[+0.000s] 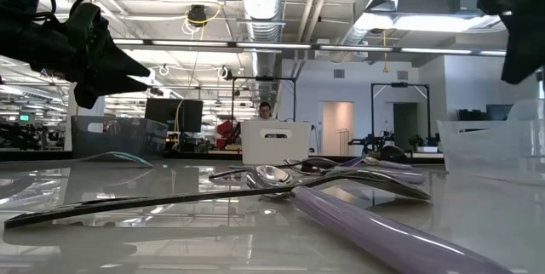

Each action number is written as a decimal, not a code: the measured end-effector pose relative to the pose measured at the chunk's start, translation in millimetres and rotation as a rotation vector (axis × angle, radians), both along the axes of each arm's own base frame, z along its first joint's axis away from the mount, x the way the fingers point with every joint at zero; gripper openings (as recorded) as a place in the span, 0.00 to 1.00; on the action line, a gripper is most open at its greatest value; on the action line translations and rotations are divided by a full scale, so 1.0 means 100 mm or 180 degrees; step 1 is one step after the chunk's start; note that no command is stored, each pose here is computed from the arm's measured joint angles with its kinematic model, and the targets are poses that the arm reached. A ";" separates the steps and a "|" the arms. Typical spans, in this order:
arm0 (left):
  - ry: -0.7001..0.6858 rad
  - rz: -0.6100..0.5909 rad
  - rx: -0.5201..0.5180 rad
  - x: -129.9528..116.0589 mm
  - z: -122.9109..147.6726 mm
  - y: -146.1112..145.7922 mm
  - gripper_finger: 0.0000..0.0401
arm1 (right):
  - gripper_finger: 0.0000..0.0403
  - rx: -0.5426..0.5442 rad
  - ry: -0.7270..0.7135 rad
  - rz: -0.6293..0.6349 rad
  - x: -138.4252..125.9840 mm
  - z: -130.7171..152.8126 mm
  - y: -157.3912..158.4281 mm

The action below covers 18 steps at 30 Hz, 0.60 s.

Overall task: Sort silverware by color (type)
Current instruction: Put the blue spoon into the transparent bin

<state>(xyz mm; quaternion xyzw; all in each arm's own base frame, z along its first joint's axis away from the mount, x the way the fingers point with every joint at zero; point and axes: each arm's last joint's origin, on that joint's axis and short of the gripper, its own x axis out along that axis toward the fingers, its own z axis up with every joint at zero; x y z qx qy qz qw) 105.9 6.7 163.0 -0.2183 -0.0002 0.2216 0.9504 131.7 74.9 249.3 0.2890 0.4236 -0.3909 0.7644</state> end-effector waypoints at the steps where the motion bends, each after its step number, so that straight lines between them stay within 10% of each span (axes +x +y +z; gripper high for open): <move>1: -0.0001 0.0000 0.0000 0.00 0.00 0.00 0.43 | 0.25 0.0030 -0.0047 0.0001 0.02 0.04 0.00; 18: 0.0128 -0.0012 0.0063 0.00 -0.03 0.00 0.43 | 0.25 0.0466 -0.1273 0.1035 0.81 0.18 0.25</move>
